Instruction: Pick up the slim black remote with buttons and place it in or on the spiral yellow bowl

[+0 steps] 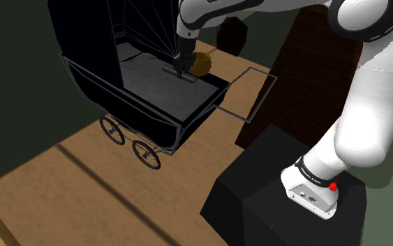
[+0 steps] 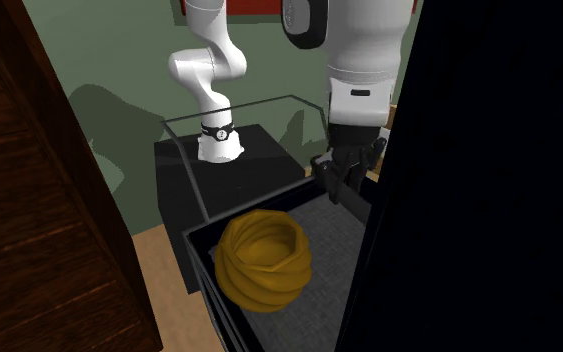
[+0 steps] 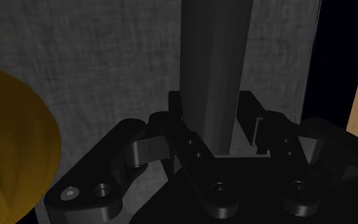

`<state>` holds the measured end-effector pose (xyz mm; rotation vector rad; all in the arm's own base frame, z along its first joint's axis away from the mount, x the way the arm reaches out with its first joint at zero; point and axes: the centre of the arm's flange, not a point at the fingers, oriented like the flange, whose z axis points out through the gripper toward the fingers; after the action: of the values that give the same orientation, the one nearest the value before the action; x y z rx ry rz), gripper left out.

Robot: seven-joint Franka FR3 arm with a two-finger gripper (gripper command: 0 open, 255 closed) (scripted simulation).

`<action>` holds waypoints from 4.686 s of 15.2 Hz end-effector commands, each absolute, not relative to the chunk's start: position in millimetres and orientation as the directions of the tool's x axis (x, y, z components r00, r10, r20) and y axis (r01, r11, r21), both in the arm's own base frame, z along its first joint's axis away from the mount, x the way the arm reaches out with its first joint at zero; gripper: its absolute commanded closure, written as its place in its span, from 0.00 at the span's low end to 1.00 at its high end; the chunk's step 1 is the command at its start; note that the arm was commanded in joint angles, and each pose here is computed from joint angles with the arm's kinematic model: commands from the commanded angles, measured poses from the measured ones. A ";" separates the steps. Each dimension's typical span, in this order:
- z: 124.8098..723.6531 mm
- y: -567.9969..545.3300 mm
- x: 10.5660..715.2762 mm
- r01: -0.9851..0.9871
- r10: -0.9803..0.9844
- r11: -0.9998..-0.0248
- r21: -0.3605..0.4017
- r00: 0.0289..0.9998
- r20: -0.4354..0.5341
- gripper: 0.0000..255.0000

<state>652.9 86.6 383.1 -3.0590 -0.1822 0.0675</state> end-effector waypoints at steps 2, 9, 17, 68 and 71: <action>399.7 86.7 652.1 0.117 0.120 -0.990 -0.079 0.992 -0.040 1.00; 436.6 86.7 652.1 0.117 0.120 -0.990 -0.079 0.992 -0.040 1.00; 478.8 86.7 652.1 0.117 0.120 -0.990 -0.079 0.992 -0.040 1.00; 474.6 -99.1 692.3 0.117 0.120 -0.990 -0.079 0.992 -0.040 0.00; 474.6 -99.1 692.3 0.117 0.120 -0.990 -0.079 0.992 -0.040 0.00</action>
<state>692.4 -99.1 474.5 -3.0591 -0.1819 0.0679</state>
